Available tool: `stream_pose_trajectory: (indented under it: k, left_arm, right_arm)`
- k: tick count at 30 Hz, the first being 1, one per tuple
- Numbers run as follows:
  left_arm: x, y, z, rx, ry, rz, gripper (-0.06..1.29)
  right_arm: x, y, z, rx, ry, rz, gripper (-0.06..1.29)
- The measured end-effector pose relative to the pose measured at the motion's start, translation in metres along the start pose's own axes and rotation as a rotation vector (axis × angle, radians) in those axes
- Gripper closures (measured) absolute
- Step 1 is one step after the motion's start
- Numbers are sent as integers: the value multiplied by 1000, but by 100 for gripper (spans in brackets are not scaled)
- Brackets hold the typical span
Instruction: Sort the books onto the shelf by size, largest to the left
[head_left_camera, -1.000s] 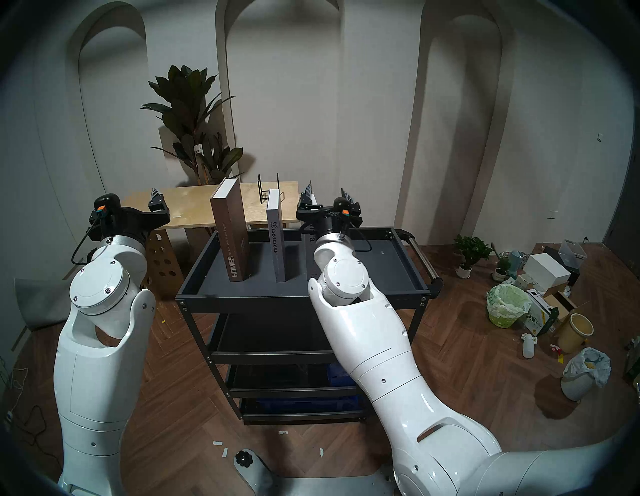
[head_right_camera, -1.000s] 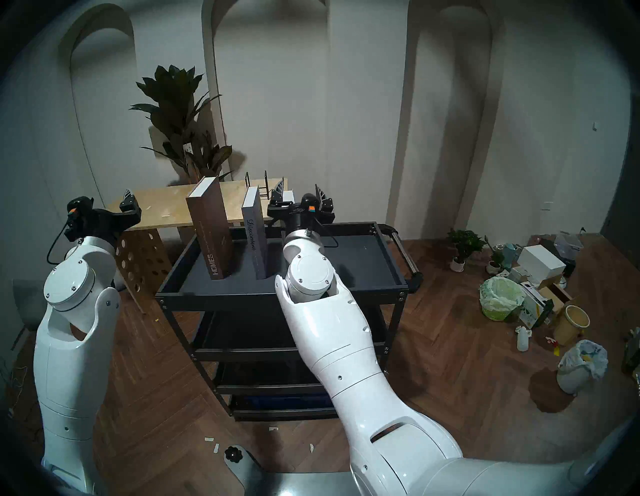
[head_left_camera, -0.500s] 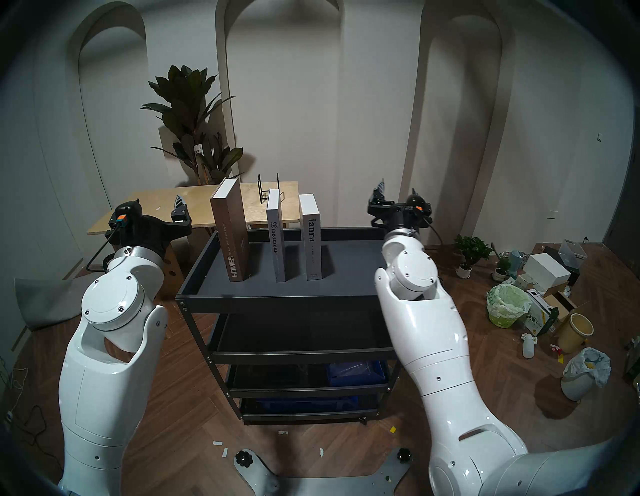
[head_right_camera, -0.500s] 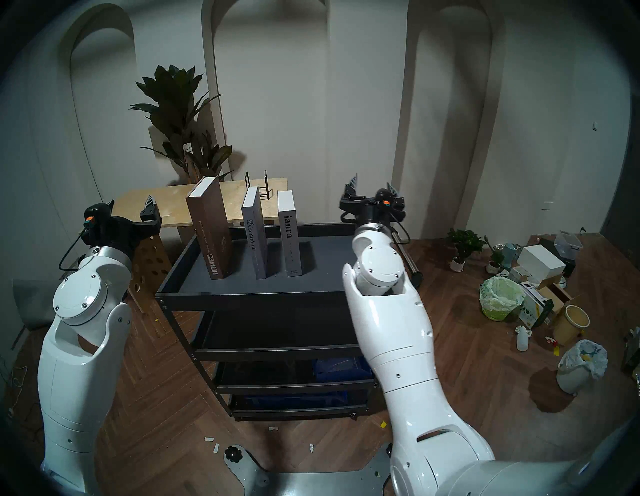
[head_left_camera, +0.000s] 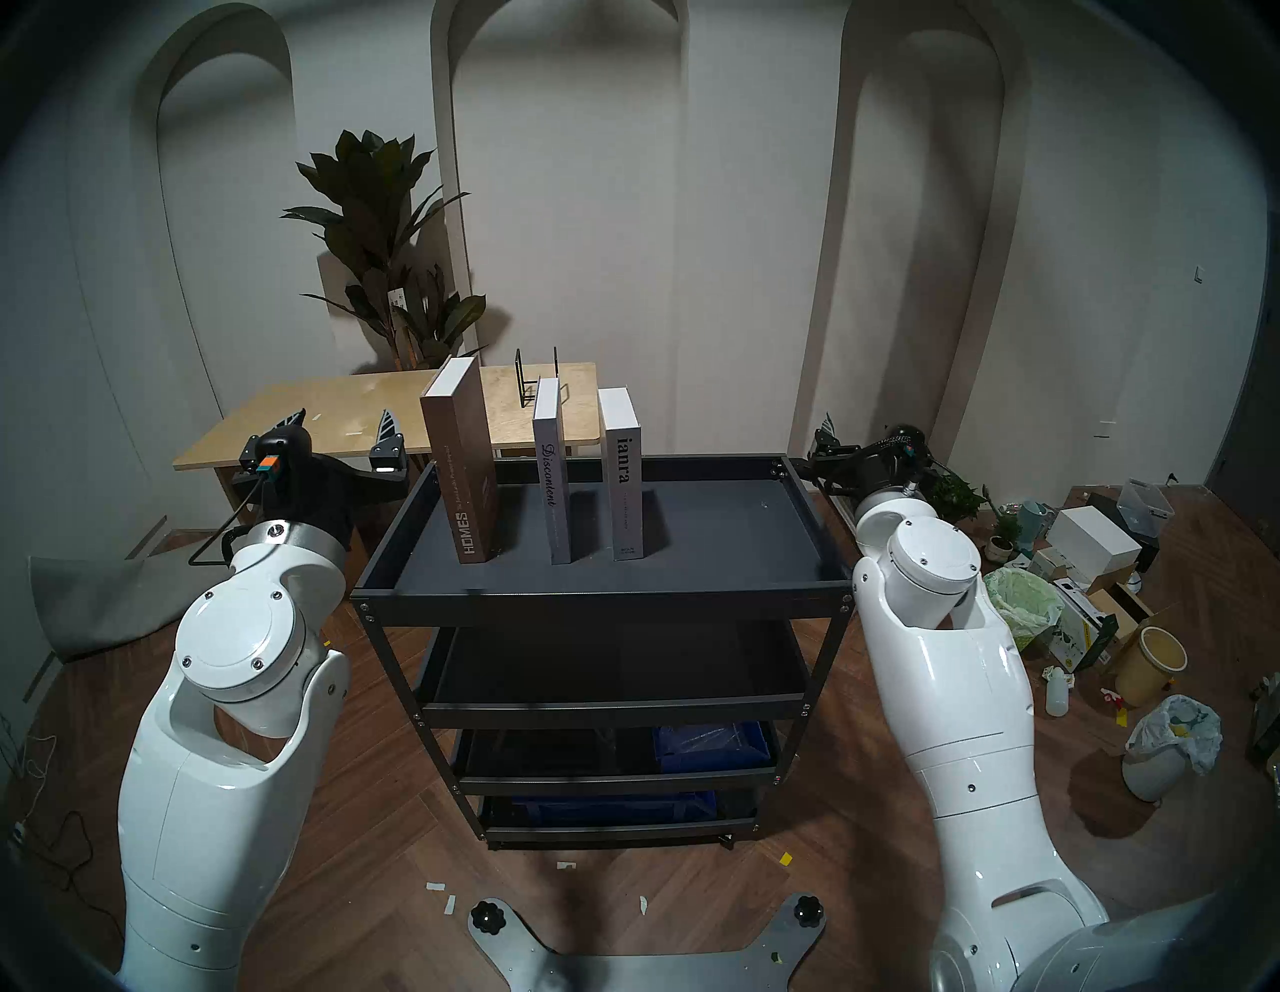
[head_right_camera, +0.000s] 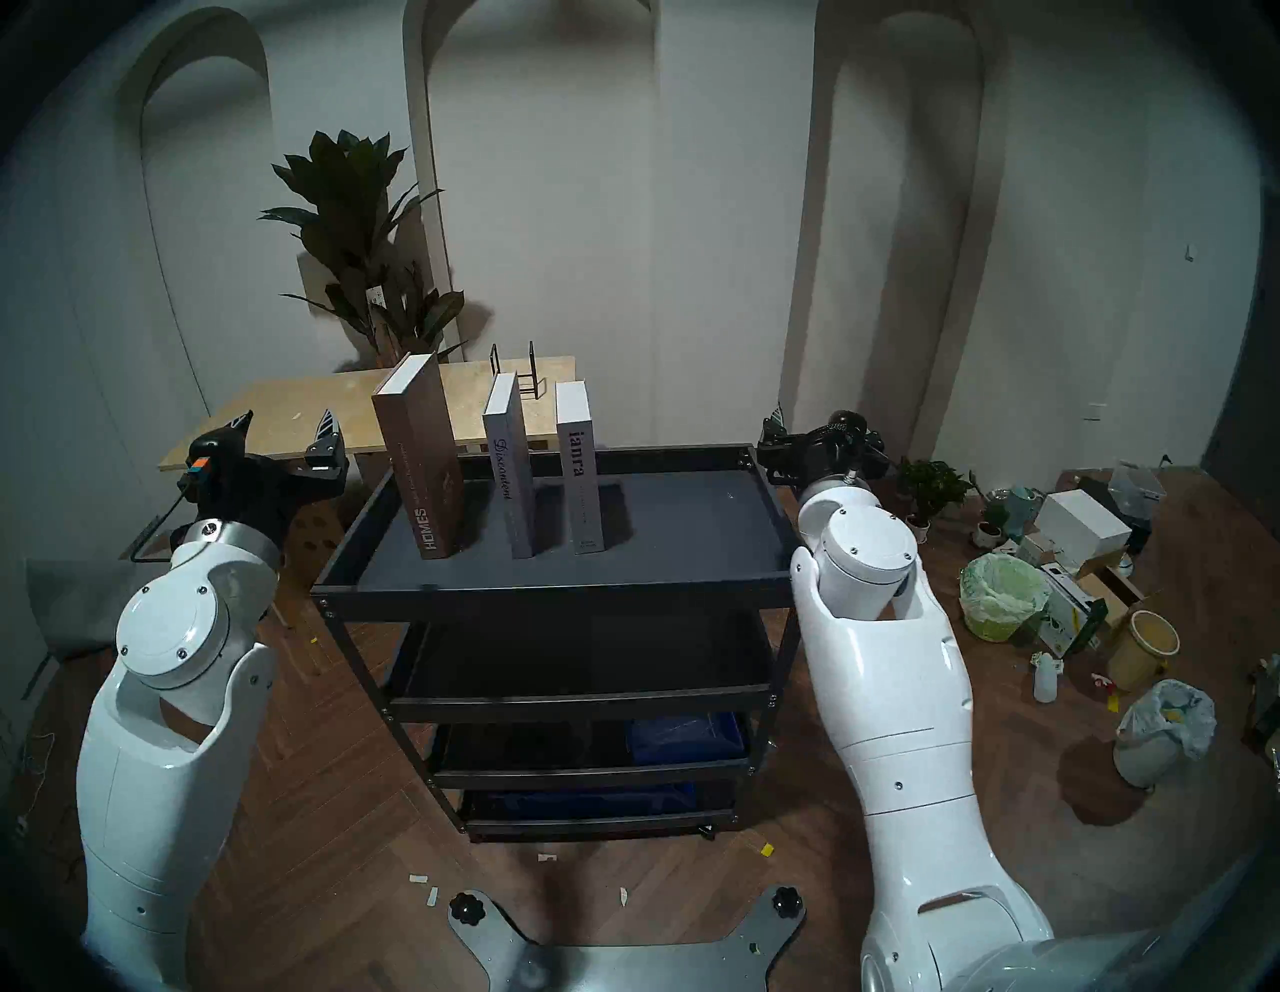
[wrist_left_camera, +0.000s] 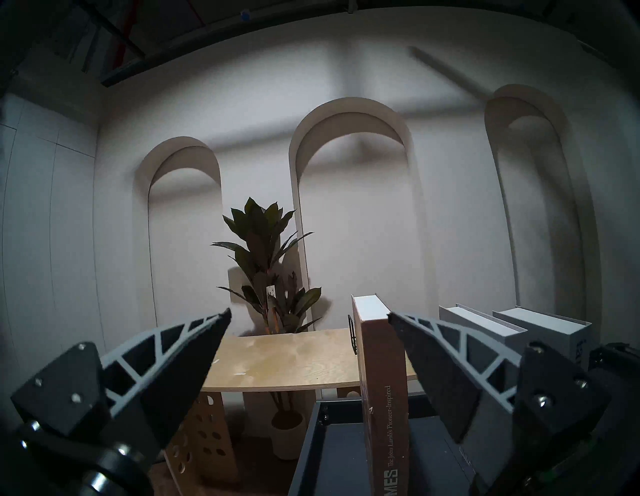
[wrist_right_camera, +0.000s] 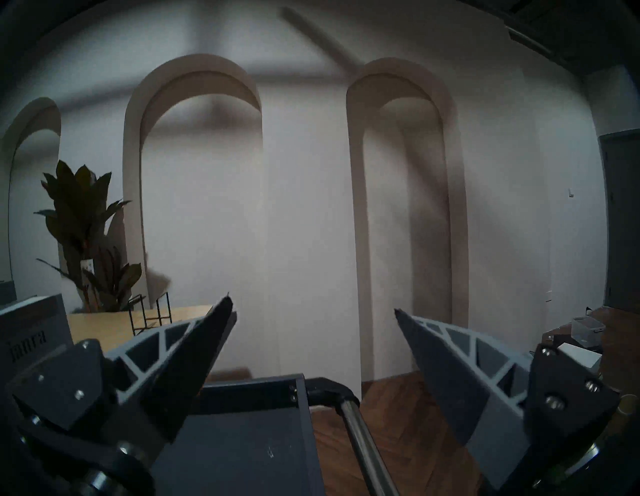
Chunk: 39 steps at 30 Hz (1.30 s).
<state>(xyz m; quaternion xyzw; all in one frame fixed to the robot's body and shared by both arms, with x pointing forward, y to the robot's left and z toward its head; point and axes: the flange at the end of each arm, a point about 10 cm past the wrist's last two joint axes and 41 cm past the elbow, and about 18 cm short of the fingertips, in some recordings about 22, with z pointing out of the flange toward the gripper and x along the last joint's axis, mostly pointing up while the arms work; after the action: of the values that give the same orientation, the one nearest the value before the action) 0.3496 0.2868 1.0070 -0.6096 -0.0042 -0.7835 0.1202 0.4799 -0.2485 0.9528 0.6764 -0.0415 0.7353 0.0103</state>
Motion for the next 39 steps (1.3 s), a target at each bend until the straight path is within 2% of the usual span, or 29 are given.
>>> stream_pose_trajectory:
  k: [10,12,14,15,20,24,27,34,39]
  left_arm:
    - [-7,-7,-4,-39,-1,-7,3]
    - [-9,-8,-4,-44,-2,-8,3]
    - [-13,-11,-3,-52,-8,-7,3]
    - [-21,-15,-1,-56,-21,-3,3]
    - [-38,-21,5,-54,-57,-3,3]
    - [-50,-27,12,-40,-99,-27,3]
    - [-58,-30,19,-26,-134,-54,3]
    - [-58,-31,23,-16,-162,-77,3]
    - [-58,-32,23,-7,-180,-72,3]
  right_arm:
    - [13,16,-19,106,-134,-17,0]
    - [15,18,-20,113,-144,-15,0]
    - [18,24,-25,129,-170,-7,0]
    - [21,32,-30,148,-187,7,0]
    - [20,44,-37,158,-174,27,0]
    - [13,51,-41,154,-141,55,0]
    - [1,51,-42,152,-124,80,0]
    - [-19,48,-43,153,-106,109,0]
    - [-30,38,-43,166,-85,99,0]
